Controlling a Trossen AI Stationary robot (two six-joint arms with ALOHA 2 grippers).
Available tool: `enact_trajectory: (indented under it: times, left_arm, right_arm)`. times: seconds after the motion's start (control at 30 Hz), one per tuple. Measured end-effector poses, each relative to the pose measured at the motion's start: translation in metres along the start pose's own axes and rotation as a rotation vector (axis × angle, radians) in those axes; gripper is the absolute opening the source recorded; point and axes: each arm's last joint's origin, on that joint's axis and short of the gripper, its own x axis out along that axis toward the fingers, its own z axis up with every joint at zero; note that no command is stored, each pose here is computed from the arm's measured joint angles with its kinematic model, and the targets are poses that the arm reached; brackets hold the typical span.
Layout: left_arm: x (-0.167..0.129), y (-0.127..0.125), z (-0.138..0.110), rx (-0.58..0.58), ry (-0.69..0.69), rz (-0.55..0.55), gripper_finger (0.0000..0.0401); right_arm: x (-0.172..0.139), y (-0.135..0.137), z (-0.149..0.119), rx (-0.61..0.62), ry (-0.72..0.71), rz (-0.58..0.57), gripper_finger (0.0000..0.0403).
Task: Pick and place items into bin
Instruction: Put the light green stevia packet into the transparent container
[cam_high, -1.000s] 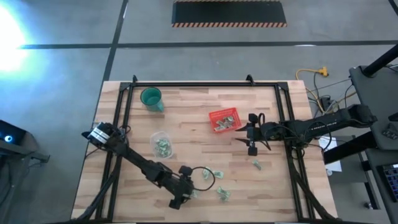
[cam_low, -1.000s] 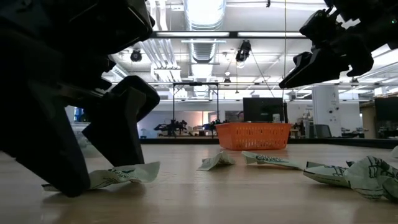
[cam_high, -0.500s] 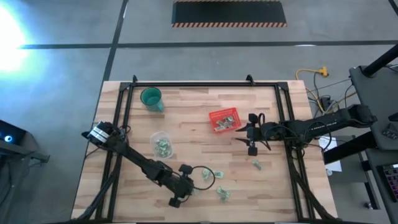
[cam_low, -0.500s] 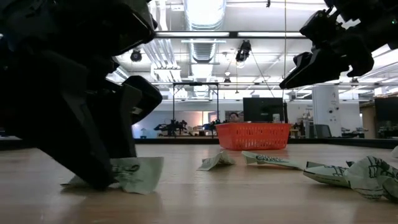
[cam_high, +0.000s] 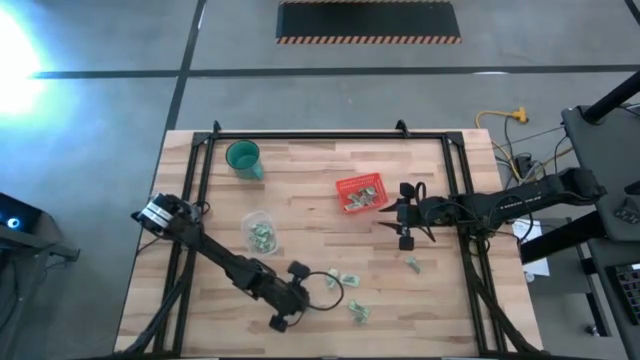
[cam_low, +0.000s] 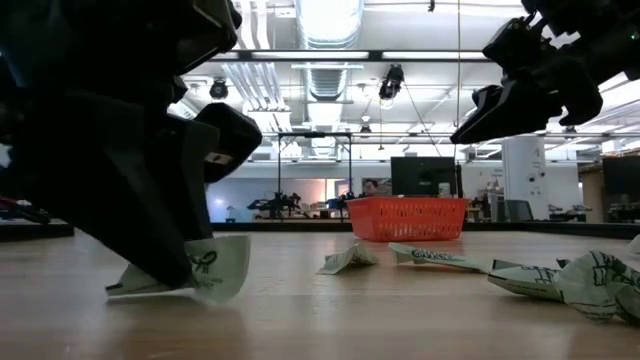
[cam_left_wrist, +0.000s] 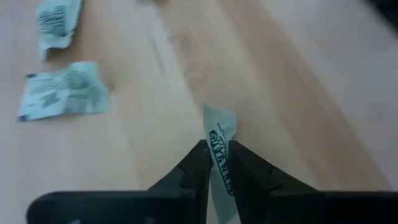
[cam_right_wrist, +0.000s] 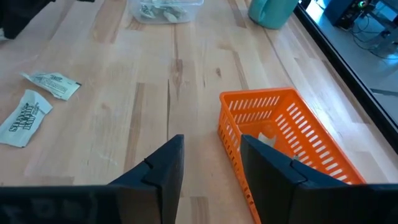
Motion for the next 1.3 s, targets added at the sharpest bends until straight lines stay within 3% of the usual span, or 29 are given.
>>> enact_trajectory:
  times: [0.43,0.6,0.8,1.1,1.3]
  left_arm:
    - [-0.022,0.005,0.008,0.042,-0.004,0.083,0.0002]
    - [-0.048,0.012,0.009,0.054,0.046,0.217,0.0001]
    - [-0.087,0.025,-0.001,0.070,0.147,0.467,0.0001]
    - [-0.138,0.048,-0.032,-0.148,0.222,0.717,0.0001]
    - [-0.146,0.055,-0.060,-0.248,0.216,0.757,0.0001]
  right_arm:
    - [0.000,0.000,-0.001,-0.001,0.002,0.000,0.0141]
    - [0.000,0.000,-0.001,-0.003,0.002,0.000,0.0139]
    - [0.000,0.000,-0.001,-0.004,0.002,0.000,0.0134]
    - [0.000,0.000,-0.001,-0.001,0.002,-0.001,0.0134]
    - [0.000,0.000,-0.001,-0.001,0.002,-0.001,0.0134]
